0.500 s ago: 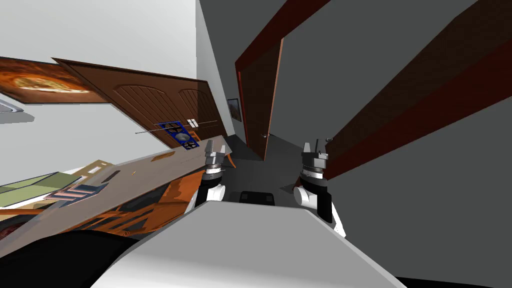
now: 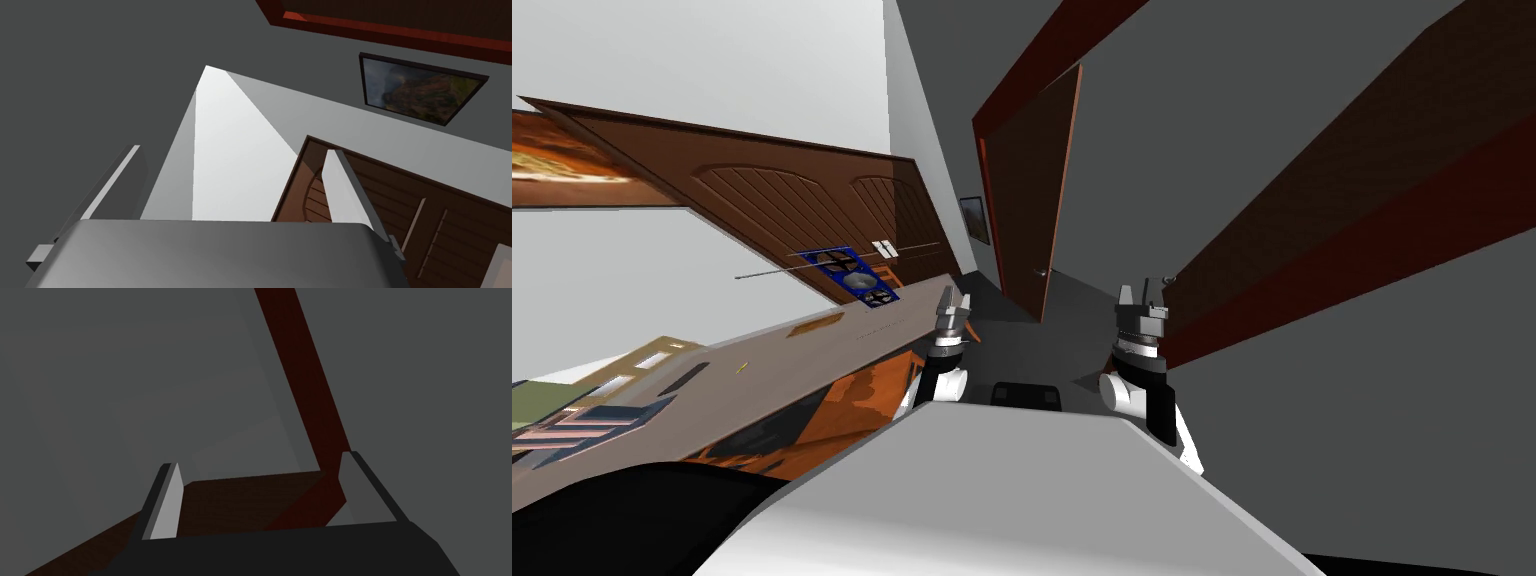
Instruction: Push the door open
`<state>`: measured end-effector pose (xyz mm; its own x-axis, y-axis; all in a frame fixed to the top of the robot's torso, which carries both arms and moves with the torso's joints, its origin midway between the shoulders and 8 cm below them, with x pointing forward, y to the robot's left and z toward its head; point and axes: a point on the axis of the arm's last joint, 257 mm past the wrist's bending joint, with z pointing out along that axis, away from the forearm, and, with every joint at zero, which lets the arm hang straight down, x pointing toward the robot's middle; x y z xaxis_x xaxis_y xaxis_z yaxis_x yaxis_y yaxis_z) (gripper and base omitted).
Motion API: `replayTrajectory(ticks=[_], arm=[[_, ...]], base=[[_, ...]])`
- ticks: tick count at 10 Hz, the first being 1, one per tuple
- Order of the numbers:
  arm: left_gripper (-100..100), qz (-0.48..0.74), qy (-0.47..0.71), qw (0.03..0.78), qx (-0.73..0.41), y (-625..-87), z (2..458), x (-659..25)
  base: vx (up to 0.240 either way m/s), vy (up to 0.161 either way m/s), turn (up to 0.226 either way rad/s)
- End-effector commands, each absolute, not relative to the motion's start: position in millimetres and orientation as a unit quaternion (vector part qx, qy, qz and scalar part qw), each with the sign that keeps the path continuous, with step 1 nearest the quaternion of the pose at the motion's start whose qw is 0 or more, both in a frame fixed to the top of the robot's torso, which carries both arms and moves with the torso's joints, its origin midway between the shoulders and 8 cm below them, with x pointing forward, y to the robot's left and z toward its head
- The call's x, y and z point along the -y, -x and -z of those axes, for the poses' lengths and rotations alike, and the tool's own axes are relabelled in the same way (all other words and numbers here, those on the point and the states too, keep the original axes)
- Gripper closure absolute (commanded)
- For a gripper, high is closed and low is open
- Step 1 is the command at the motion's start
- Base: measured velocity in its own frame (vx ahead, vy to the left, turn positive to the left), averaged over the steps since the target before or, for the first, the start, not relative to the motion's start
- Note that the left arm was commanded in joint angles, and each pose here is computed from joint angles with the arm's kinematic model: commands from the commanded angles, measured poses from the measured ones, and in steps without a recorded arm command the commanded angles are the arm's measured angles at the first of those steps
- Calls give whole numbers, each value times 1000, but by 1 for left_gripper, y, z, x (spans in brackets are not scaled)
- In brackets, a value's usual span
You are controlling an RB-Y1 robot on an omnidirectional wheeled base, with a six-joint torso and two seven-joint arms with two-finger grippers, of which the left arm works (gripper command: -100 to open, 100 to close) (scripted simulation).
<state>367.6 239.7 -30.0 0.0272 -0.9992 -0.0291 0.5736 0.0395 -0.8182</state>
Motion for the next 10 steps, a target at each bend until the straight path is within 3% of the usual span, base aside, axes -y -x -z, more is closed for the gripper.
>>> replayTrajectory(ticks=[1,10], arm=[[-100,616,325,631,-341,-374,43,-233],[-100,622,340,592,-384,-399,103,-208]], base=[[126,21,-93],[115,31,-67]])
